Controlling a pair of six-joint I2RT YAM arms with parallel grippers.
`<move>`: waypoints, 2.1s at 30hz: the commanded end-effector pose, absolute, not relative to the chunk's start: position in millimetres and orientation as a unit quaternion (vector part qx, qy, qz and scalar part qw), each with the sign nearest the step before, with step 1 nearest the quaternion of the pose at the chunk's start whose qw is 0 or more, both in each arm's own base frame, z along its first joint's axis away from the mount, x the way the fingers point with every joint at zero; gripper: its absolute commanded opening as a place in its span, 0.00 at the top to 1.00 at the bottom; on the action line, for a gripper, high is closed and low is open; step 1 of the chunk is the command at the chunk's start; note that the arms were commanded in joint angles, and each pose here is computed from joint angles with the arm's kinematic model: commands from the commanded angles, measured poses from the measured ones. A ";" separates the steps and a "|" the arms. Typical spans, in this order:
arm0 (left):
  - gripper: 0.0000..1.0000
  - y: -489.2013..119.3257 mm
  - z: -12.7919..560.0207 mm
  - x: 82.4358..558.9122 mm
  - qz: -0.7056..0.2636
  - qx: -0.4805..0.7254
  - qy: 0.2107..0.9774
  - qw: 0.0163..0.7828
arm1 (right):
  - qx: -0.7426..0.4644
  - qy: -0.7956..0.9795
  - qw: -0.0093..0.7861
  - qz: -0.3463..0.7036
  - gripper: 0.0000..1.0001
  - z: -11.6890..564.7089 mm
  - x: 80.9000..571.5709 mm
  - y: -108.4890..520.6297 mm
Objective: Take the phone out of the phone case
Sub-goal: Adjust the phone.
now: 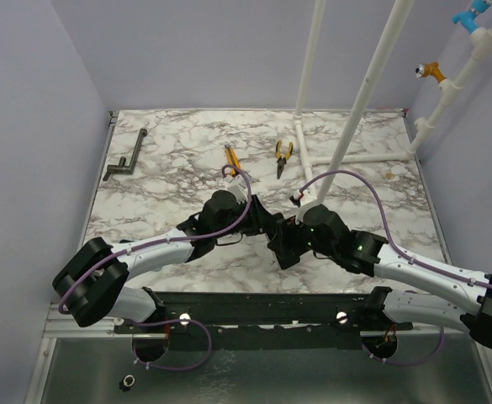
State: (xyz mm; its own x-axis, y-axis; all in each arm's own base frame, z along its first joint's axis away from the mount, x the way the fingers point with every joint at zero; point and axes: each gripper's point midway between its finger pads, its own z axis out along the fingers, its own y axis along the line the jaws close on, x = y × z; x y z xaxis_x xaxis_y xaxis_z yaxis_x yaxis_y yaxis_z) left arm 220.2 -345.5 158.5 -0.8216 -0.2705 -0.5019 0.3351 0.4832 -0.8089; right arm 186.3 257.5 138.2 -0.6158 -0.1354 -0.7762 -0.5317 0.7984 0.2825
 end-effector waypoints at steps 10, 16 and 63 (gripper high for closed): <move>0.97 -357.4 180.2 216.7 -0.547 0.039 0.784 0.291 | -0.193 0.844 0.420 0.272 0.99 153.9 188.3 264.0; 1.00 -355.1 181.2 217.5 -0.545 0.035 0.783 0.297 | -0.192 0.841 0.423 0.277 0.79 158.5 187.7 264.1; 1.00 -221.0 389.4 199.5 -0.691 -0.127 0.507 0.499 | 0.013 0.586 0.406 0.702 0.26 326.2 160.4 308.5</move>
State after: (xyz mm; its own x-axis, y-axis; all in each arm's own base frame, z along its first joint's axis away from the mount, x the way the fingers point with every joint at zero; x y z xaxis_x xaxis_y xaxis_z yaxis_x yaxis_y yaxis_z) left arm 217.7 -228.2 356.0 -0.4476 -0.7891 -0.4206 0.4910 0.1762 -0.8531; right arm 170.4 312.2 298.7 -0.6499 0.5540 -0.5203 -0.5243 0.1688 0.8346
